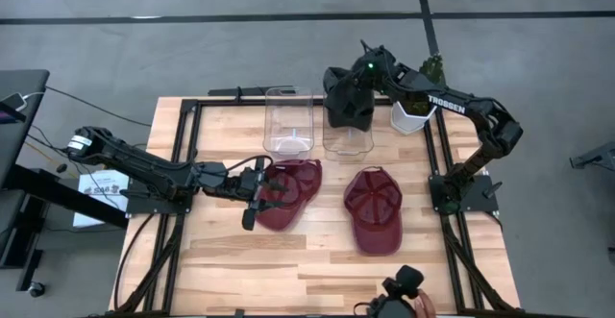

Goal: Pick & Place hat
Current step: Put the black cap into the right transparent bin

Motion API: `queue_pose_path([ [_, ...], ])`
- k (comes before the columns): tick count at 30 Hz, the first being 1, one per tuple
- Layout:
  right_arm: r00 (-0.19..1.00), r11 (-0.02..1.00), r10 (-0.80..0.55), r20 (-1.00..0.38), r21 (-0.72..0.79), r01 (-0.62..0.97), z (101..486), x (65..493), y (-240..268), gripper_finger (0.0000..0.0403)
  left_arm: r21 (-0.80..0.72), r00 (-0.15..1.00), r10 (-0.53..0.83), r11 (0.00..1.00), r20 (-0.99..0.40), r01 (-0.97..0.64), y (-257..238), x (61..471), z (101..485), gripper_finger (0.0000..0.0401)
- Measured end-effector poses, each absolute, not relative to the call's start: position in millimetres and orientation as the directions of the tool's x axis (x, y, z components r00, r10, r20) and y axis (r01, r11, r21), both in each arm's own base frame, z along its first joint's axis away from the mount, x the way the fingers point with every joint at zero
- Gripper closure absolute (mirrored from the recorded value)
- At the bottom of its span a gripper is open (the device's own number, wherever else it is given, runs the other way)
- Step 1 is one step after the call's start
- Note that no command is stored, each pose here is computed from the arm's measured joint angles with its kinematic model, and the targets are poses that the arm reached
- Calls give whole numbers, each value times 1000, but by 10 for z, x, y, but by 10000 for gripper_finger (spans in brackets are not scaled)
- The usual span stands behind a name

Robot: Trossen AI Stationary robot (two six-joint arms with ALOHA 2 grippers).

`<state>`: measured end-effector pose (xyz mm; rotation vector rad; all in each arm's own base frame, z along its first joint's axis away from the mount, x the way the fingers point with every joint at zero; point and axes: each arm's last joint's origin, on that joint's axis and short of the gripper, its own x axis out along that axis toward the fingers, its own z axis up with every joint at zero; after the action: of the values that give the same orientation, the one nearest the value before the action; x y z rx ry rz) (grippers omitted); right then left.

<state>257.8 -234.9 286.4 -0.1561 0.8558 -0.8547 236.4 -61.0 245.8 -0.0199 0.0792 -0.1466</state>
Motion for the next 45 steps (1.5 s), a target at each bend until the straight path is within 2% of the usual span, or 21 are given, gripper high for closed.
queue_pose_path([
  [14, 419, 630, -762, -494, -412, 658, 3015, 2630, -2339, 329, -26, 986, -147, 989, -77, 145, -610, 2364, 2460, 232],
  [24, 523, 627, -778, -348, -394, 672, 3566, 2436, -1942, 332, -26, 986, -147, 989, -77, 145, -611, 2364, 2460, 232],
  [30, 593, 662, -750, -294, -346, 665, 3842, 2273, -1595, 332, -26, 986, -147, 989, -77, 145, -611, 2364, 2460, 232],
  [33, 671, 754, -657, -344, -292, 588, 3861, 2223, -1431, 332, -26, 986, -147, 989, -77, 145, -611, 2364, 2460, 232],
  [38, 781, 928, -371, -502, -178, 326, 3747, 2211, -1187, 332, -26, 986, -147, 989, -77, 145, -611, 2364, 2460, 232],
  [42, 786, 995, -96, -610, -48, 84, 3592, 2287, -1003, 332, -26, 986, -147, 989, -77, 146, -611, 2364, 2460, 232],
  [45, 743, 1000, 10, -669, 0, -14, 3457, 2419, -863, 332, -26, 986, -147, 989, -76, 145, -611, 2364, 2461, 232],
])
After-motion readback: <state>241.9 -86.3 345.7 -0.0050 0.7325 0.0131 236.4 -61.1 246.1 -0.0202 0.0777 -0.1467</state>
